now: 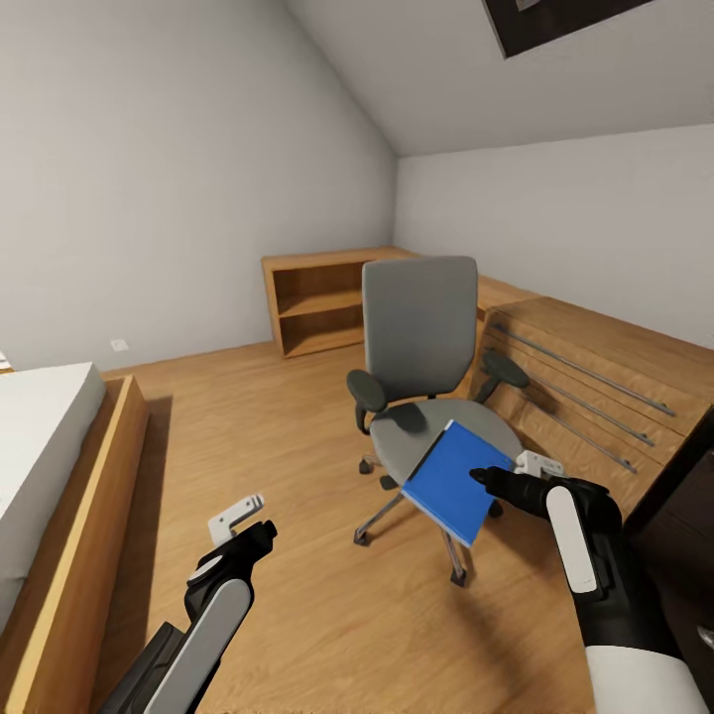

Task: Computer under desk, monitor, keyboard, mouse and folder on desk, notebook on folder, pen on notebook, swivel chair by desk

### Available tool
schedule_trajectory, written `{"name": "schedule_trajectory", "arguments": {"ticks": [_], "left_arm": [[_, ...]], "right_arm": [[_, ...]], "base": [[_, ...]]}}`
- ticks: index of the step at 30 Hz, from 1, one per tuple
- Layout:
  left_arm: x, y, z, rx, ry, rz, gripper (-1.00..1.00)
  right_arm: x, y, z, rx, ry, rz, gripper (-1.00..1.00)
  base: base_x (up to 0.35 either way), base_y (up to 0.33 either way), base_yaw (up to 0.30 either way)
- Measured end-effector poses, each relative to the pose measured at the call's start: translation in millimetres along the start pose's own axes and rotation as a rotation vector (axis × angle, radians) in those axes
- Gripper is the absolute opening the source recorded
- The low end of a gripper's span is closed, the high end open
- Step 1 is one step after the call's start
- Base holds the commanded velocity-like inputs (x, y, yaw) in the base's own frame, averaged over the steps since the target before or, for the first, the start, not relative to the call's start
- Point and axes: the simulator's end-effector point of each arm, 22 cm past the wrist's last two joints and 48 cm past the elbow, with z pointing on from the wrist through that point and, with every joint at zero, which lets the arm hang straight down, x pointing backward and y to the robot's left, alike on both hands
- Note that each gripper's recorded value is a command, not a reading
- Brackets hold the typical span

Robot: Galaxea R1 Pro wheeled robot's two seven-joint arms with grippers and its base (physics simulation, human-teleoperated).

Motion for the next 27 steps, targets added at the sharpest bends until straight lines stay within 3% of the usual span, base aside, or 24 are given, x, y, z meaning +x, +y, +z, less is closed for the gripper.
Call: {"name": "schedule_trajectory", "arguments": {"ticks": [7, 8, 14, 20, 27], "left_arm": [[-2, -2, -1.5, 0.005, -0.004, -0.006, 1.0], [-3, -3, -2.5, 0.013, -0.01, -0.012, 1.0], [6, 0, 4.1, 0.014, -0.012, -0.014, 1.0], [16, 4, 11.0, 0.015, -0.013, -0.014, 1.0], [28, 9, 19.3, 0.015, -0.013, -0.014, 1.0]], "right_arm": [[-2, -10, -0.8, 0.011, -0.006, 0.025, 1.0], [-3, -24, -0.8, -0.007, -0.013, 0.1, 1.0], [25, -48, 20.8, -0.062, 0.017, 0.261, 1.0], [34, -51, 28.5, -0.132, 0.002, 0.318, 1.0], [41, -85, 31.0, -0.15, -0.037, 0.438, 1.0]], "base": [[-0.007, 0.0, -0.095], [0.0, 0.0, -0.09], [0.0, 0.0, -0.029], [0.0, 0.0, -0.006], [0.0, 0.0, -0.001]]}}
